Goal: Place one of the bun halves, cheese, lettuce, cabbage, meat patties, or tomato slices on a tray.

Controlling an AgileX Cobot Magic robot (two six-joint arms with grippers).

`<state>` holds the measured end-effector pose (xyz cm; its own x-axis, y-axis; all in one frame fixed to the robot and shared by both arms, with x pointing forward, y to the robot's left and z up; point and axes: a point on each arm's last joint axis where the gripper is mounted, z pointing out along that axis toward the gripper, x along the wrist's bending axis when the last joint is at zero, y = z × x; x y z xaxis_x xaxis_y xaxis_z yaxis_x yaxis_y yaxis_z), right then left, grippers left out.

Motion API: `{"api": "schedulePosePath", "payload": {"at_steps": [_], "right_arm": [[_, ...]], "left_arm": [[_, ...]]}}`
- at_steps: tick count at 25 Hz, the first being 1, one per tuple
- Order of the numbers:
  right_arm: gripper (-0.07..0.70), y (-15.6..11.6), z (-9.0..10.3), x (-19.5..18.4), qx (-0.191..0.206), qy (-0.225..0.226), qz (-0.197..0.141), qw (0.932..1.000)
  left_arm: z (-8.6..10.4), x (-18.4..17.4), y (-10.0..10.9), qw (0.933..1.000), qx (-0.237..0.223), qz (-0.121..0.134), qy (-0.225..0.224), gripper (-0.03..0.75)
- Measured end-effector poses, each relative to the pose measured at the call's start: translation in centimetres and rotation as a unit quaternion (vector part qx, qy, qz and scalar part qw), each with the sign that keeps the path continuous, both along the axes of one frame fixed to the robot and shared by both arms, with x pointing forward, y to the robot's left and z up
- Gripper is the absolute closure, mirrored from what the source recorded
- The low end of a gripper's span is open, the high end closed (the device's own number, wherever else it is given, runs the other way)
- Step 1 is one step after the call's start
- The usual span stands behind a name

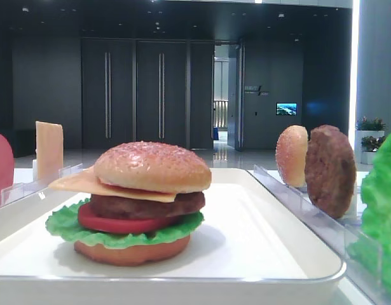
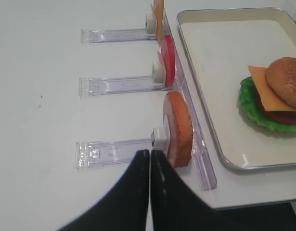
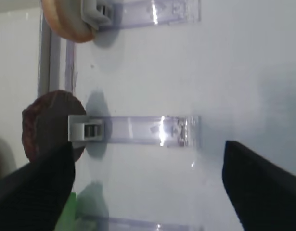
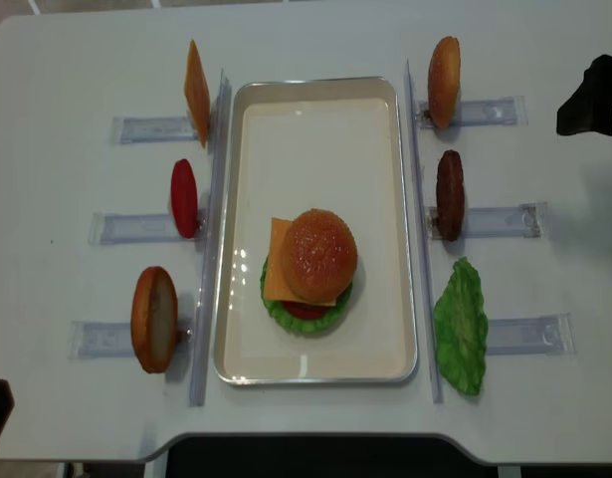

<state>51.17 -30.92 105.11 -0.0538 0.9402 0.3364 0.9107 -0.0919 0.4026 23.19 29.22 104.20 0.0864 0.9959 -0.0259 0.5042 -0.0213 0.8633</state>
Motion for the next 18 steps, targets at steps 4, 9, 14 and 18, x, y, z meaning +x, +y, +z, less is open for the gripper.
{"api": "schedulePosePath", "payload": {"at_steps": [4, 9, 14, 18], "right_arm": [[0.052, -0.2, 0.4, -1.1, -0.013, 0.072, 0.003, 0.9973], [0.072, -0.4, 0.4, -2.1, -0.026, 0.130, 0.003, 0.9912], [0.073, -0.6, 0.3, -2.2, -0.039, 0.138, 0.006, 0.9896], [0.073, -1.3, 0.4, -2.5, -0.071, 0.150, -0.023, 0.9859]], "left_arm": [[0.0, 0.0, 0.0, 1.0000, 0.000, 0.000, 0.000, 0.715], [0.0, 0.0, 0.0, 1.0000, 0.000, 0.000, 0.000, 0.715], [0.0, 0.0, 0.0, 1.0000, 0.000, 0.000, 0.000, 0.715], [0.0, 0.0, 0.0, 1.0000, 0.000, 0.000, 0.000, 0.715]]}}
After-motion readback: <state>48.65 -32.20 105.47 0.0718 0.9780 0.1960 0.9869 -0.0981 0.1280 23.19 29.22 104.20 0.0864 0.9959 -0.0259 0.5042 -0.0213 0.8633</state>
